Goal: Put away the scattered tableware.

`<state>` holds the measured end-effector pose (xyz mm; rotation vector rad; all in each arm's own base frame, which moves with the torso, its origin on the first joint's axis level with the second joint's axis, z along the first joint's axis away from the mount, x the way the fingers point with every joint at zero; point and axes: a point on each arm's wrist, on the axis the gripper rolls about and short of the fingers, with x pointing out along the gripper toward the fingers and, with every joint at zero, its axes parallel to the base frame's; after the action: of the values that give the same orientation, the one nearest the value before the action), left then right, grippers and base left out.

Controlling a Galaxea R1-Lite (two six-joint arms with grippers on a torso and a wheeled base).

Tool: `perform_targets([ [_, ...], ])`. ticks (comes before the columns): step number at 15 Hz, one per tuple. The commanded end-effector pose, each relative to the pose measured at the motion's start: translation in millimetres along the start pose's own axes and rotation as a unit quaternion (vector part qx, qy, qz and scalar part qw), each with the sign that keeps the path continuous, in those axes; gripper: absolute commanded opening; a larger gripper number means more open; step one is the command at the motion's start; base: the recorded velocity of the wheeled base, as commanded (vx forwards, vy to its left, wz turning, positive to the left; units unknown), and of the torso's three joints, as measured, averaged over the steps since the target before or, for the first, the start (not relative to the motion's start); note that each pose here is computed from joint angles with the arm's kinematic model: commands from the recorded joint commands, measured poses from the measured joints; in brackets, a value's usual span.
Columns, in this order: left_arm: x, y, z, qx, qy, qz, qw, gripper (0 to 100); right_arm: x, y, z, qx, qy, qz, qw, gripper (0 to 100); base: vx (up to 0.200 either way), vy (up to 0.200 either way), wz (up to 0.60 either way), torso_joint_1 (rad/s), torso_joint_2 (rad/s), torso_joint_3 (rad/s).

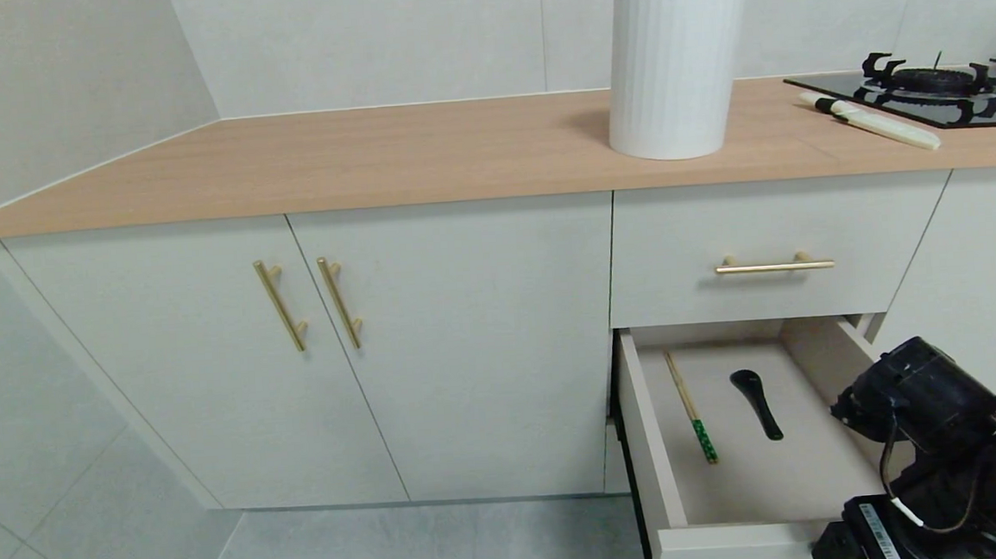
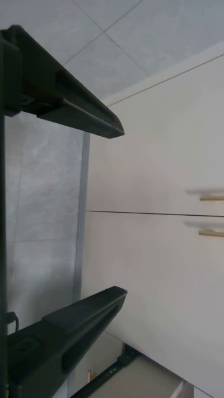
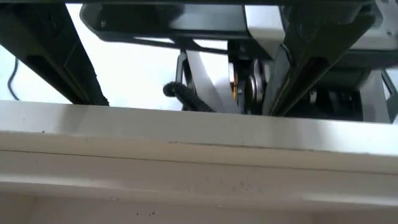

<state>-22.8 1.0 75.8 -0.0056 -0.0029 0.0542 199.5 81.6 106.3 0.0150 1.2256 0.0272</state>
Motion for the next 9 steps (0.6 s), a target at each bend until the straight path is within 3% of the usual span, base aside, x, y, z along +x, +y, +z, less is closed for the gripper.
perform_targets([
  [1,0.0,0.0,0.0,0.0,0.0,0.0,1.0,100,12.8,-0.4,9.3,0.008,-0.004,-0.005,1.0,100,0.0,0.0,0.0,0.0,0.0,0.0],
  [3,0.0,0.0,0.0,0.0,0.0,0.0,1.0,100,25.6,0.4,17.9,0.013,-0.014,-0.017,1.0,100,0.0,0.0,0.0,0.0,0.0,0.0],
  [9,0.0,0.0,0.0,0.0,0.0,0.0,1.0,100,47.0,-1.0,73.7,0.021,-0.097,-0.017,0.995,100,0.0,0.0,0.0,0.0,0.0,0.0],
])
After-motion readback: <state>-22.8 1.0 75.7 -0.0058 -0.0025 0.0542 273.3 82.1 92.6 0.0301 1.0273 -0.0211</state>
